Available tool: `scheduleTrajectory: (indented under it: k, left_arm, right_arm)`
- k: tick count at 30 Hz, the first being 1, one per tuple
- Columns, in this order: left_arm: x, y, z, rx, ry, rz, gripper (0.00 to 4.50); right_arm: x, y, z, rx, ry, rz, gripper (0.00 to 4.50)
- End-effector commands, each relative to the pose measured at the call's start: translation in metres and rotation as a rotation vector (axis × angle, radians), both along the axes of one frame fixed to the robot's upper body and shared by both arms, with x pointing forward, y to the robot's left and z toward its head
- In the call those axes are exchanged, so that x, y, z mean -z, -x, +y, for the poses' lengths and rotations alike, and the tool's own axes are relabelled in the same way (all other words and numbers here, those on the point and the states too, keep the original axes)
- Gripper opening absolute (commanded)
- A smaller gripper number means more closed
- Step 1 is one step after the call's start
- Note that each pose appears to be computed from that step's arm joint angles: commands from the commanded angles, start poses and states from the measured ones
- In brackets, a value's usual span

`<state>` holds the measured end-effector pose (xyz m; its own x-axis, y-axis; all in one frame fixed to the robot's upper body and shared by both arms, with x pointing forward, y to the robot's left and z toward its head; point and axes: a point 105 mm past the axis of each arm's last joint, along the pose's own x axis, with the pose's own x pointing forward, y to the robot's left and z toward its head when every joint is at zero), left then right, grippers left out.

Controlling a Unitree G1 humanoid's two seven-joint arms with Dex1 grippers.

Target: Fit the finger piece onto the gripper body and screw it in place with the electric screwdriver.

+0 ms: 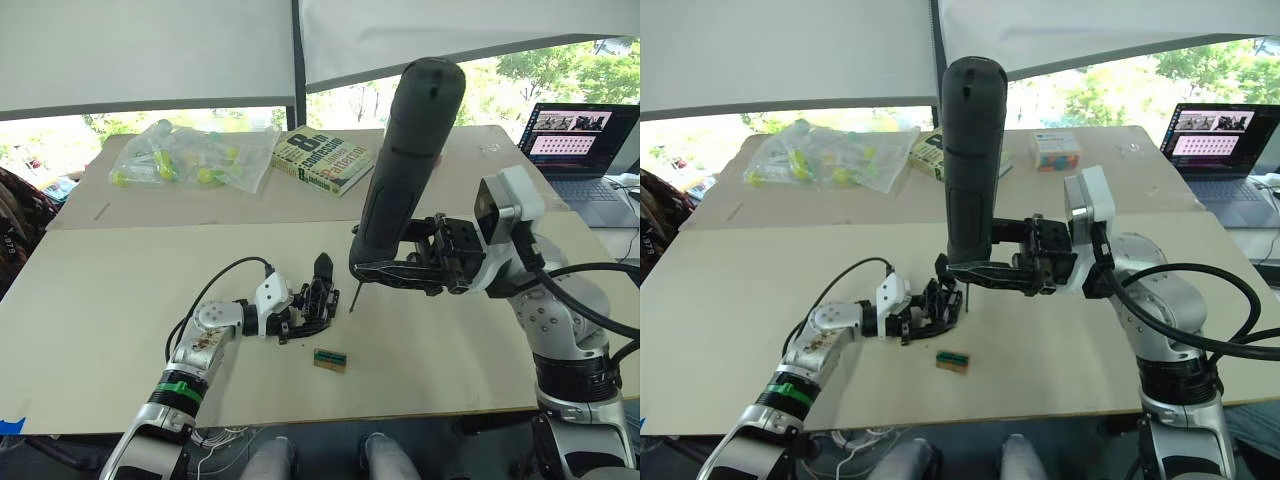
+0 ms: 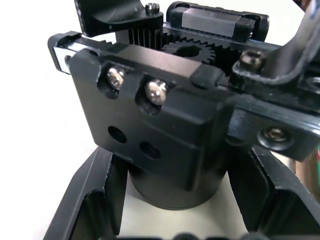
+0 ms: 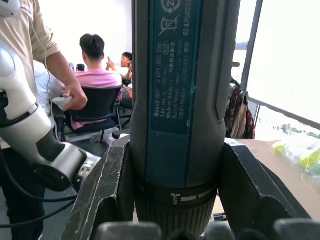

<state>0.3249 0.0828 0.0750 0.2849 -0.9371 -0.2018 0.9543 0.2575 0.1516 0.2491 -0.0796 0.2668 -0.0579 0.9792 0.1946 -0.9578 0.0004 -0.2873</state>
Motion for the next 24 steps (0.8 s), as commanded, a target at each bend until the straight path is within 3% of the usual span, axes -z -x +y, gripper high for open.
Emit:
scheduleTrajectory:
  k: [1,4,6,9,24]
  left_arm:
    - [0.005,-0.001,-0.003,-0.004,0.006,0.023,2.33]
    - [0.007,-0.001,-0.002,-0.022,0.02,0.034,2.33]
    - [0.006,0.0,-0.002,-0.034,0.041,0.046,3.36]
    - [0.004,-0.002,0.002,-0.074,0.053,0.012,4.45]
    - [-0.002,0.016,0.0,-0.203,0.095,-0.039,4.45]
  right_arm:
    - [-0.014,0.011,-0.003,-0.021,-0.033,-0.052,1.92]
    - [-0.014,0.011,-0.003,-0.02,-0.031,-0.051,1.92]
    - [-0.014,0.011,-0.004,-0.019,-0.027,-0.05,1.92]
    - [-0.015,0.011,-0.004,-0.02,-0.024,-0.05,1.92]
    - [-0.013,0.01,-0.003,-0.026,-0.025,-0.037,1.92]
